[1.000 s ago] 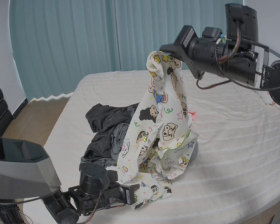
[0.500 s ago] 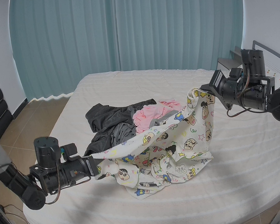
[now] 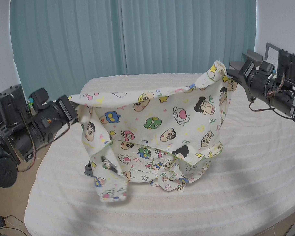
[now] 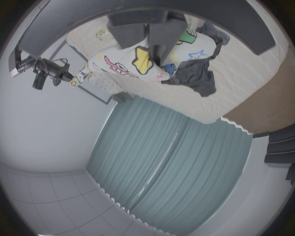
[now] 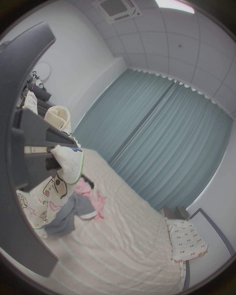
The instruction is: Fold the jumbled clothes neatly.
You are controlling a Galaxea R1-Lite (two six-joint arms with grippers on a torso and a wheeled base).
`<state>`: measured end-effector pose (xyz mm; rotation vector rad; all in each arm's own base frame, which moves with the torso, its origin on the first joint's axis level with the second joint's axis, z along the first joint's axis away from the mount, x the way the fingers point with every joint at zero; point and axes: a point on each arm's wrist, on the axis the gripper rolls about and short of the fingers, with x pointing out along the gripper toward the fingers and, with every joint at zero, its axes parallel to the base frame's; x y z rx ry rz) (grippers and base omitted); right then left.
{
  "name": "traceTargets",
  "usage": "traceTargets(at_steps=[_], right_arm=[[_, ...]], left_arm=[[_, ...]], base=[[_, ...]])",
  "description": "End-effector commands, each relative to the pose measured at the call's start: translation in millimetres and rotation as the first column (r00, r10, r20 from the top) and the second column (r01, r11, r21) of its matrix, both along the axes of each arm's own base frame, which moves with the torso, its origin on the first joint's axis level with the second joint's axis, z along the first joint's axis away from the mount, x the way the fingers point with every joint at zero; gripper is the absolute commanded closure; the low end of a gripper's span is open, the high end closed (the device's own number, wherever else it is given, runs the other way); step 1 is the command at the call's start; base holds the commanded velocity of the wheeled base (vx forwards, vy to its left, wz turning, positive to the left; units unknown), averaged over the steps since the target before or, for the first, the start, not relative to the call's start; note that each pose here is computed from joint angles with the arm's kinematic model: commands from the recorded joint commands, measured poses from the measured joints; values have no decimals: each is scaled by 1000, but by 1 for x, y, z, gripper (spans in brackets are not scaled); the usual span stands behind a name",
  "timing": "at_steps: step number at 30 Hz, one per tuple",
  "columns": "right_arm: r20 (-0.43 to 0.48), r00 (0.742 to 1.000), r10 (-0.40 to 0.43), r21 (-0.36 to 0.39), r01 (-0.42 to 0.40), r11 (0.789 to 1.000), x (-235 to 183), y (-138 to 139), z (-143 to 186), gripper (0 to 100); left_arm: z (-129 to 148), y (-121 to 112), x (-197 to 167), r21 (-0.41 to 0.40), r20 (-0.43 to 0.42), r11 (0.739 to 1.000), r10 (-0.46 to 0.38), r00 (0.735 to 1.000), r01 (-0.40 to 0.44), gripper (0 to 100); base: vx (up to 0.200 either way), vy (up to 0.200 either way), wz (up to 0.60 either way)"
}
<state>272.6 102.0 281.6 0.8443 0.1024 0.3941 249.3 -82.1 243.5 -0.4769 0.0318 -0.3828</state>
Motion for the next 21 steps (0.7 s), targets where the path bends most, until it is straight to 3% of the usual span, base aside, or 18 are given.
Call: traceTargets(at_steps=[1,12,18,21], right_arm=[[61,997,41,24,-42,999,-22,3,17,100],[-125,986,107,-35,-112,993,-35,7,-41,100],[-136,984,118,28,-115,993,-40,5,-38,100],[-138,983,124,30,-121,992,-41,6,-39,100]], left_arm=[[13,-2,-11,-16,43,1000,-13,999,14,100],[-57,-12,-30,57,-196,995,-71,978,83,100],[-64,-13,-36,38,-229,995,-83,970,94,100],[-64,-13,-37,31,-231,995,-82,969,91,100]], base=[[0,0,0],[0,0,0],[0,0,0],[-200,0,0]])
